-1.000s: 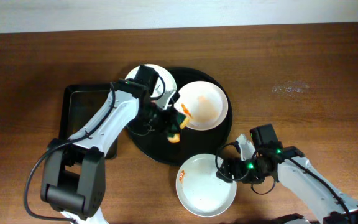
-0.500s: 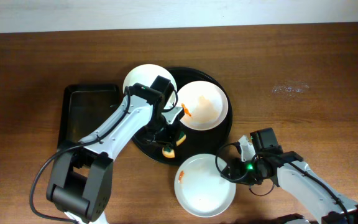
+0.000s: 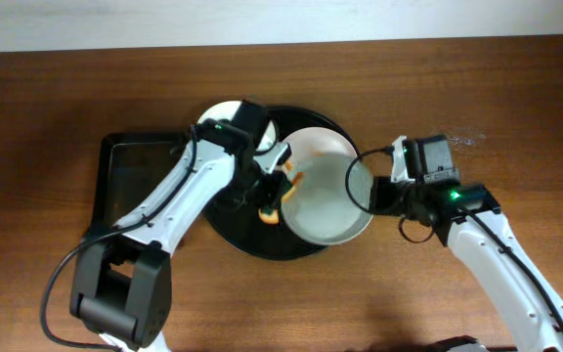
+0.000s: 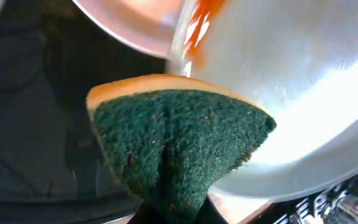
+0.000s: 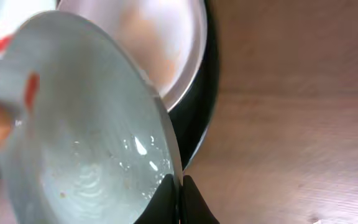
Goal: Clean dirty plates on tray and stack at the side
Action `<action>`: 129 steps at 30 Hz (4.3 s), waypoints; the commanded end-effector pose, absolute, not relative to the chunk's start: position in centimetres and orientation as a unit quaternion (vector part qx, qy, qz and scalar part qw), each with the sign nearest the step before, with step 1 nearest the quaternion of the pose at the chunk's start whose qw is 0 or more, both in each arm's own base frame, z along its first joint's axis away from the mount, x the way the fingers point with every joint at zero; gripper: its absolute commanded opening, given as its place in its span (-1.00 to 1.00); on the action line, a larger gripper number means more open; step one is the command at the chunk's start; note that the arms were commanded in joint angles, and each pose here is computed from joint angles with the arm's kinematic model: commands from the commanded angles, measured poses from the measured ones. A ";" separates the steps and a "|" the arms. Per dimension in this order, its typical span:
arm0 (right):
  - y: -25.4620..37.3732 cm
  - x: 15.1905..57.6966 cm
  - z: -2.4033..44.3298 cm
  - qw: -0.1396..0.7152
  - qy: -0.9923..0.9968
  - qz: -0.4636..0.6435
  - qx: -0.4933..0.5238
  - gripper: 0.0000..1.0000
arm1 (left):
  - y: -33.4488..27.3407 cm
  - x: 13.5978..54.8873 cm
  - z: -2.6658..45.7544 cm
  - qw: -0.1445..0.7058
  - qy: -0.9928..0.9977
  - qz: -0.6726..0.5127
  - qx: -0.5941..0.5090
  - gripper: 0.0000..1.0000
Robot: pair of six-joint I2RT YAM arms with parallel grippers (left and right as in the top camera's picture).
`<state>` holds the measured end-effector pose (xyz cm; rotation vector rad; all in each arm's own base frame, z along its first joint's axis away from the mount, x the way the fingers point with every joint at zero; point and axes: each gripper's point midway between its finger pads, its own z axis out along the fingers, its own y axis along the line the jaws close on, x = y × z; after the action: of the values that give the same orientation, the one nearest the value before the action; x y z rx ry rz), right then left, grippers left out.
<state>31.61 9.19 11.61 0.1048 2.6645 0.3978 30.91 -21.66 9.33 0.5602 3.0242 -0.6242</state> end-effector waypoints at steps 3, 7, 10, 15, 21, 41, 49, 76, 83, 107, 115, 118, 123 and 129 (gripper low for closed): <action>7.5 32.8 10.7 0.228 0.969 0.086 0.027 -0.92 | -21.5 34.3 12.4 0.073 0.961 -0.217 0.156 -1.00; 7.5 32.7 8.2 0.193 0.978 0.077 0.026 -0.92 | -22.2 36.4 13.0 0.117 0.957 -0.225 0.143 -1.00; 8.3 32.7 8.1 0.195 0.978 0.079 0.006 -0.92 | -22.4 36.7 12.6 0.123 0.959 -0.217 0.137 -1.00; 9.2 32.6 8.1 0.207 0.977 0.037 -0.023 -0.81 | -24.1 35.6 11.4 0.127 0.957 -0.201 0.165 -1.00; 9.2 32.0 7.9 0.194 0.980 0.038 -0.023 -0.09 | -22.3 36.1 9.0 0.156 0.972 -0.093 0.148 -1.00; 17.6 31.9 2.8 0.131 0.979 0.150 -0.045 0.19 | -15.3 35.7 5.1 0.118 0.989 -0.034 0.085 -1.00; 19.5 31.3 2.9 0.114 0.971 0.208 -0.034 0.08 | -15.0 35.4 3.3 0.125 0.988 -0.030 0.085 -1.00; 20.0 30.2 3.4 0.130 0.976 0.165 -0.066 -0.92 | -15.9 35.6 3.7 0.138 0.985 -0.055 0.087 -1.00; 19.8 30.2 3.3 0.130 0.976 0.160 -0.065 -0.92 | -18.5 35.4 9.9 0.183 0.967 -0.146 0.102 -1.00; 14.0 31.9 12.4 0.187 0.982 0.001 -0.005 -0.92 | -29.3 29.8 9.8 0.128 0.928 -0.334 0.102 -1.00; 14.8 31.0 12.2 0.162 0.986 0.029 -0.005 -0.92 | -28.1 29.4 6.7 0.139 0.937 -0.312 0.080 -1.00; 14.6 30.6 11.9 0.153 0.988 0.024 -0.002 -0.92 | -28.0 29.3 5.4 0.145 0.935 -0.312 0.080 -1.00; 14.6 30.2 11.2 0.143 0.989 0.023 0.007 -0.92 | -27.9 29.2 4.5 0.151 0.933 -0.316 0.081 -1.00; 15.5 29.8 11.2 0.144 0.989 0.024 -0.005 -0.92 | -28.0 29.4 0.1 0.125 0.942 -0.301 0.075 -1.00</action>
<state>30.04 13.53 10.63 0.0034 2.8553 -0.0270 29.99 -28.35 3.43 0.2419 2.6759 -0.9128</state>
